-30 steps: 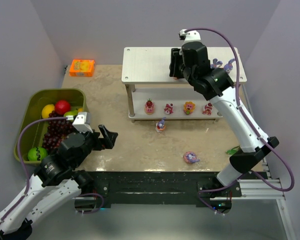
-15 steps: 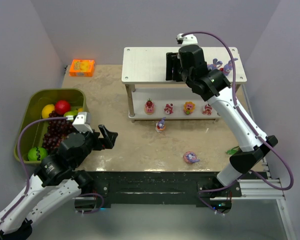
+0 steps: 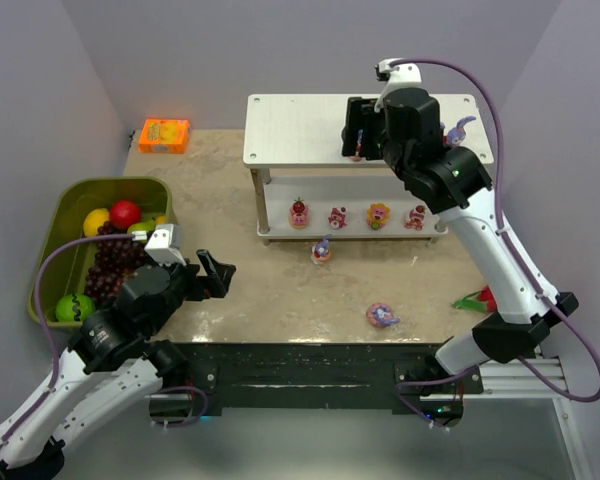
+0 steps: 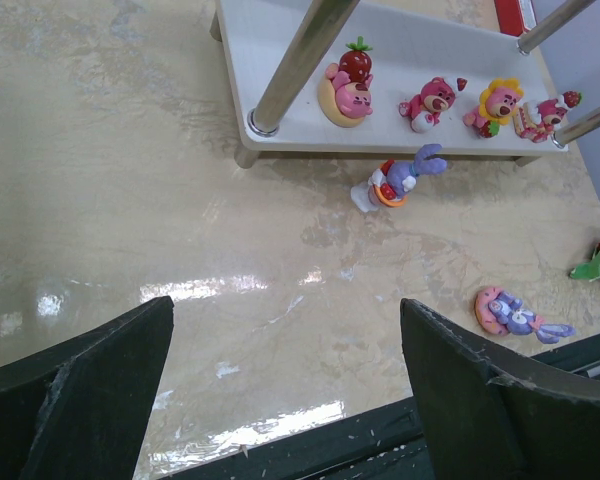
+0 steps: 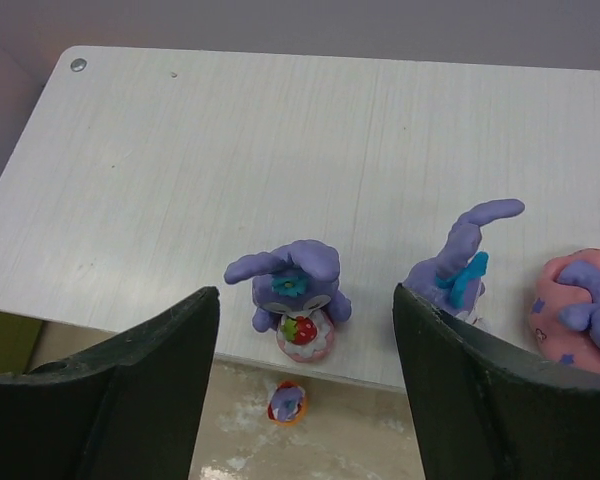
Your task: Place and organize the plastic toys onto the shelf
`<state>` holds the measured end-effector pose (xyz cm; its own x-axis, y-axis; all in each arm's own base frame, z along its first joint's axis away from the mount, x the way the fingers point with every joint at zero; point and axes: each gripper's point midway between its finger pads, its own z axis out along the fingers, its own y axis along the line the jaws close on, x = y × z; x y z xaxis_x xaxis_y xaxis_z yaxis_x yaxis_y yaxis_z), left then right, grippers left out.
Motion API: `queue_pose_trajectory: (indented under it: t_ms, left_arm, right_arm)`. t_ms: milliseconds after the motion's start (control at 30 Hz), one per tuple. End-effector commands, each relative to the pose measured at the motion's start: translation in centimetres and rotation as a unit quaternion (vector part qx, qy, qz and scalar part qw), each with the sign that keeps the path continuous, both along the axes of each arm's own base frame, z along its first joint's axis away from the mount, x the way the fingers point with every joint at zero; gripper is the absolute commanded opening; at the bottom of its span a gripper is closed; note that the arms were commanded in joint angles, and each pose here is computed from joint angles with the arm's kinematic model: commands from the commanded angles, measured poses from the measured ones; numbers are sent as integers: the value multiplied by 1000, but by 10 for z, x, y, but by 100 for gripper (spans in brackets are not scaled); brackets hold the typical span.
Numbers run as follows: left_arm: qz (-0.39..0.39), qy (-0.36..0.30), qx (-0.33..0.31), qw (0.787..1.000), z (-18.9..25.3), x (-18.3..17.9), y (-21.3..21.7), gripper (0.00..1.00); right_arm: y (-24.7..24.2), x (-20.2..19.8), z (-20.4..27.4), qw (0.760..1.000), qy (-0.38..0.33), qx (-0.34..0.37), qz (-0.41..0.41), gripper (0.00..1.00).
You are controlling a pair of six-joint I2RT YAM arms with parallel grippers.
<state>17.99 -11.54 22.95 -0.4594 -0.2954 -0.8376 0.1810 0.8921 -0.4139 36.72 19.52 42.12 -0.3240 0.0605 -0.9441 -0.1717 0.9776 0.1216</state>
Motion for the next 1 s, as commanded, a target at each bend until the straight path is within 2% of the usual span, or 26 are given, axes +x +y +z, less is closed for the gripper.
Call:
queue_pose_trajectory:
  t_ms: [0, 100, 233, 267, 467, 500, 600, 767, 967]
  left_arm:
    - [5, -7, -3, 1000, 2, 3, -1, 99]
    - [6, -7, -3, 1000, 2, 3, 0, 100]
    - [6, -5, -2, 1000, 2, 3, -1, 99]
    - [6, -7, -3, 1000, 3, 3, -1, 100]
    - [6, -7, -3, 1000, 2, 3, -1, 100]
    - [6, -6, -2, 1000, 2, 4, -1, 100]
    - [6, -6, -3, 1000, 2, 4, -1, 99]
    - [6, -6, -2, 1000, 2, 3, -1, 99]
    - [7, -5, -1, 1000, 1, 3, 0, 99]
  right_arm:
    - [3, -9, 32, 998, -40, 34, 25, 73]
    - [2, -16, 39, 997, -49, 44, 33, 71]
    - [-2, -26, 40, 996, -54, 52, 39, 64]
    - [-4, -28, 41, 996, -56, 54, 38, 56]
    - [-8, -38, 21, 997, -40, 50, 42, 33]
    - [-8, -38, 17, 997, -36, 49, 42, 24]
    - [-7, -37, 1, 998, -22, 41, 41, 12]
    - [-2, -32, -14, 998, -7, 37, 43, 3]
    - [5, -25, -26, 998, 2, 35, 44, 1]
